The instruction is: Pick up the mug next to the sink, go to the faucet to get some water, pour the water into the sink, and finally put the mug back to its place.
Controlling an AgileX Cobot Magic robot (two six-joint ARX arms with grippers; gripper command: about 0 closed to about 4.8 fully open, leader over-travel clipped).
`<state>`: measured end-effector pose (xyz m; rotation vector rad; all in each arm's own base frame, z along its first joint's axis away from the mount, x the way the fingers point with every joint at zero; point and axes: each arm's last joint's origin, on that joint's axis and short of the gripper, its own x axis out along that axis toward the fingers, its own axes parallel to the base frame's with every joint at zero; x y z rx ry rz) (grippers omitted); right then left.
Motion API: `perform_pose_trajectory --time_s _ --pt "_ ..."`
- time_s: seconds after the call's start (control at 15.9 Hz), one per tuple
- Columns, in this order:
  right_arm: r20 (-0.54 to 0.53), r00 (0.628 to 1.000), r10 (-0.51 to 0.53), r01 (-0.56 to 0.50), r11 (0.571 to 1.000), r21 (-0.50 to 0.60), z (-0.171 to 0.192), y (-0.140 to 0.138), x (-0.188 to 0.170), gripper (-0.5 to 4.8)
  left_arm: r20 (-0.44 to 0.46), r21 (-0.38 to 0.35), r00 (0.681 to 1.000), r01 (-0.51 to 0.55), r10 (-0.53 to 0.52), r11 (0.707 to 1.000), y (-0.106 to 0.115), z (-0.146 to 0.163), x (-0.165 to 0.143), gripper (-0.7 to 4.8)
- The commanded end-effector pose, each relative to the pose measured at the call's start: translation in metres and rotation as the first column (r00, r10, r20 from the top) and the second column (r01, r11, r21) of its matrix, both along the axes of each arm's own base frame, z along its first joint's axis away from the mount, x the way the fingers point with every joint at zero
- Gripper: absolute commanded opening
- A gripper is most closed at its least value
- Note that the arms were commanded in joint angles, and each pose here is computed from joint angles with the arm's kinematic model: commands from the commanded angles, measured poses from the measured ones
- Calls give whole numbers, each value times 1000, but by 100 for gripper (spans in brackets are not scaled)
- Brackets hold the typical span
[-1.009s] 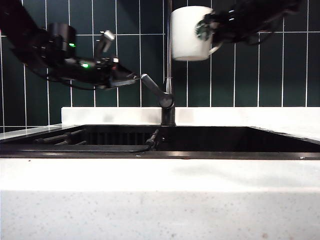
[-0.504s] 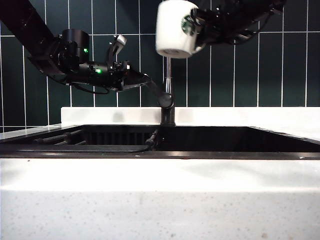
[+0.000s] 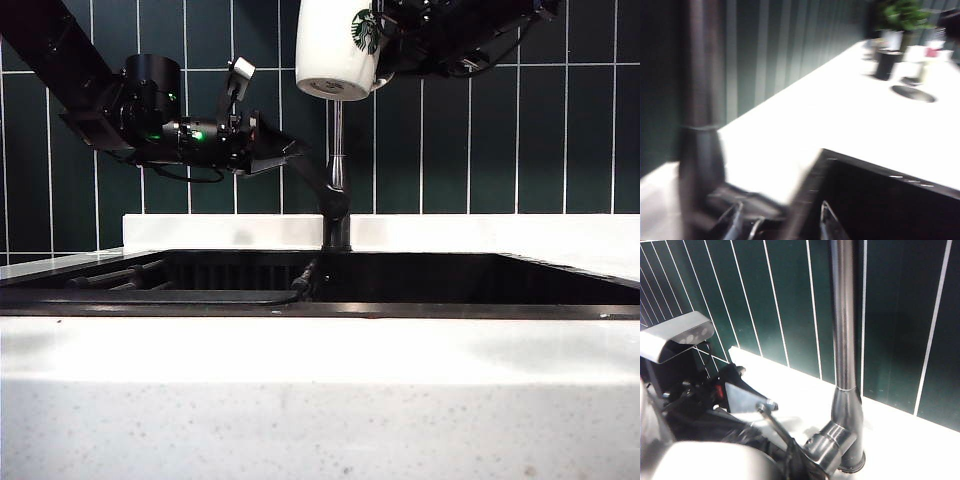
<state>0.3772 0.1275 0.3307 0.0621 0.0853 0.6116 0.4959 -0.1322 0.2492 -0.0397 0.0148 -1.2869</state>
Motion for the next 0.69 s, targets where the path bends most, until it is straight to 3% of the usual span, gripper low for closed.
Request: perform_pose_trajectory --time_s 0.06,0.19,0.44,0.69 --pt "59 998 7 -10 999 38 14 0 -3 -1 11 -11 995 103 -103 995 -4 10 -5 183" --pt "51 999 8 -9 999 36 13 0 -3 -1 18 -10 996 85 -85 996 -4 10 -4 183" --pt "10 1000 12 -12 1000 14 9 0 -4 -1 68 9 996 -58 57 998 -2 8 0 183" --pt "45 999 11 -9 999 -35 9 1 -4 -1 33 105 998 -58 55 993 -2 -8 -1 183"
